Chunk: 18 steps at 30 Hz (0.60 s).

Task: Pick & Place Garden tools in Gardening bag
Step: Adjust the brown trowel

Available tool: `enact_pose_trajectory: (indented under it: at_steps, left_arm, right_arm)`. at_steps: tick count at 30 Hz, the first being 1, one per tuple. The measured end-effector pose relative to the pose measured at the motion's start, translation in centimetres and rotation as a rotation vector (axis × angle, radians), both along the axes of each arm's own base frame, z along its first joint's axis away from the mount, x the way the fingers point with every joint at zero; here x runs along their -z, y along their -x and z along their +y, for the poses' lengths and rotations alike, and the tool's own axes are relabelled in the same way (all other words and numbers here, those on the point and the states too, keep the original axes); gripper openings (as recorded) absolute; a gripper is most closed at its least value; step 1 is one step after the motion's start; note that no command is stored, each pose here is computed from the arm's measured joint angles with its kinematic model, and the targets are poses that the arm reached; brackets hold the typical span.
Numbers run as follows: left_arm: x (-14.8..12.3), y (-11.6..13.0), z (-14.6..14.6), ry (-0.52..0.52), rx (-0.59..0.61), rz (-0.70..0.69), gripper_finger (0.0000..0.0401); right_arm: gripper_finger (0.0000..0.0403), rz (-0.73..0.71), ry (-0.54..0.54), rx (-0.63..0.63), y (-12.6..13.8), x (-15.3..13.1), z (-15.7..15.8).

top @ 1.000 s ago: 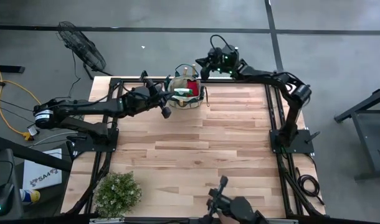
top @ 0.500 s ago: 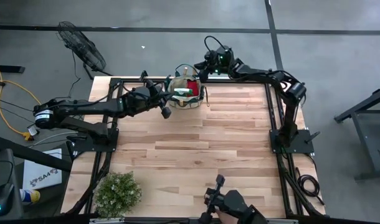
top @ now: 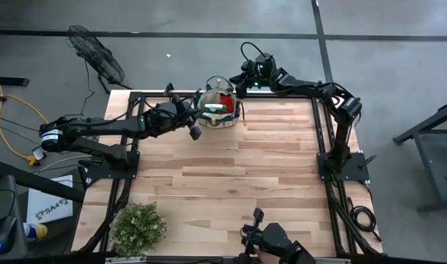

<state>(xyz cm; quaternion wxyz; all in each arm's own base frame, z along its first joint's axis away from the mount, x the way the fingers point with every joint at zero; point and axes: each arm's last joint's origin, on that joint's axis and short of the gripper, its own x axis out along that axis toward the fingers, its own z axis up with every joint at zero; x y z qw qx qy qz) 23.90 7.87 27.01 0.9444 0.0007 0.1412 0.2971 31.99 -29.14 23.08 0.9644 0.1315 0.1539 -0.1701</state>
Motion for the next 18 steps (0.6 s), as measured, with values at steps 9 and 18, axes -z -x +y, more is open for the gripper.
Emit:
enact_pose_trajectory:
  at_steps: [9,18]
  left_arm:
    - [-0.5,0.6,0.0,-0.019,-0.057,-0.006,0.0000]
    - [0.3,3.6,-0.9,-0.026,-0.049,-0.068,0.0000]
  right_arm:
    - [0.0002,0.010,-0.029,-0.031,0.0,0.2,0.2]
    - [0.0003,-0.014,-0.002,0.006,1.2,-1.7,0.0]
